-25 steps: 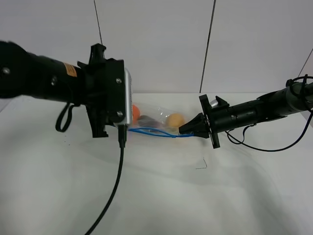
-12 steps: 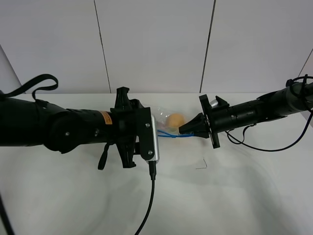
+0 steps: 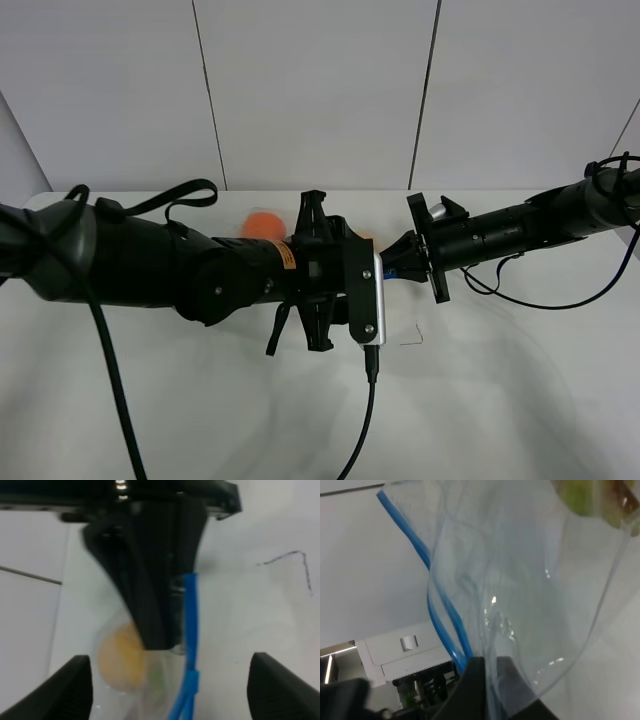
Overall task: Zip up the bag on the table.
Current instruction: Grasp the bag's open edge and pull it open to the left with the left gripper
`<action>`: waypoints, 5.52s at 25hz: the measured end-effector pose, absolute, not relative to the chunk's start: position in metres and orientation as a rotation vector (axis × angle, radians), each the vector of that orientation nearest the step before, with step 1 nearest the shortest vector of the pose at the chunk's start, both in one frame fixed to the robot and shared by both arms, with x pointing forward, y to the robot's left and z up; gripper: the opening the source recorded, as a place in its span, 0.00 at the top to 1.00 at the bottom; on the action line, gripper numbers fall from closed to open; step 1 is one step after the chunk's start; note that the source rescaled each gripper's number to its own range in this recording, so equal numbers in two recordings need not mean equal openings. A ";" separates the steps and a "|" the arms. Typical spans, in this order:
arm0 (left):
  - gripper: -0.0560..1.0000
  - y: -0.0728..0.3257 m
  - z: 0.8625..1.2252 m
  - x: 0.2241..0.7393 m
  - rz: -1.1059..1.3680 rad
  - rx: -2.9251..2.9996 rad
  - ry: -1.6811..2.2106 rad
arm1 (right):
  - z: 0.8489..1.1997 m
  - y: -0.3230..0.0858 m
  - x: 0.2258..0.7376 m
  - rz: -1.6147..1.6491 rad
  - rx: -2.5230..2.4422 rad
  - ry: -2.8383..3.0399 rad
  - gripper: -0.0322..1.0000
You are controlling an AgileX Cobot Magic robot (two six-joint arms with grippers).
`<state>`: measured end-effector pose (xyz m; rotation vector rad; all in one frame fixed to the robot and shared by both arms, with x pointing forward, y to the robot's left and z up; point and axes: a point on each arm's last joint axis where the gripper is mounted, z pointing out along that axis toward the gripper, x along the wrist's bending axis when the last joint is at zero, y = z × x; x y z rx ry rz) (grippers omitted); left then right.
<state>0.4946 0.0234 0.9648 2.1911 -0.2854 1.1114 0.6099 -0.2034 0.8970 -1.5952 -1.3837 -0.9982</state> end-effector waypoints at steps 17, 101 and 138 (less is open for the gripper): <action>0.20 0.018 0.943 0.503 1.199 2.101 -0.242 | 0.897 -0.203 0.610 -0.999 -1.595 -1.384 0.97; 0.95 0.097 0.914 0.521 1.410 2.081 -0.047 | 0.898 -0.201 0.612 -1.020 -1.604 -1.359 0.97; 0.95 0.215 0.907 0.560 1.642 2.152 0.346 | 0.898 -0.200 0.612 -1.019 -1.602 -1.360 0.97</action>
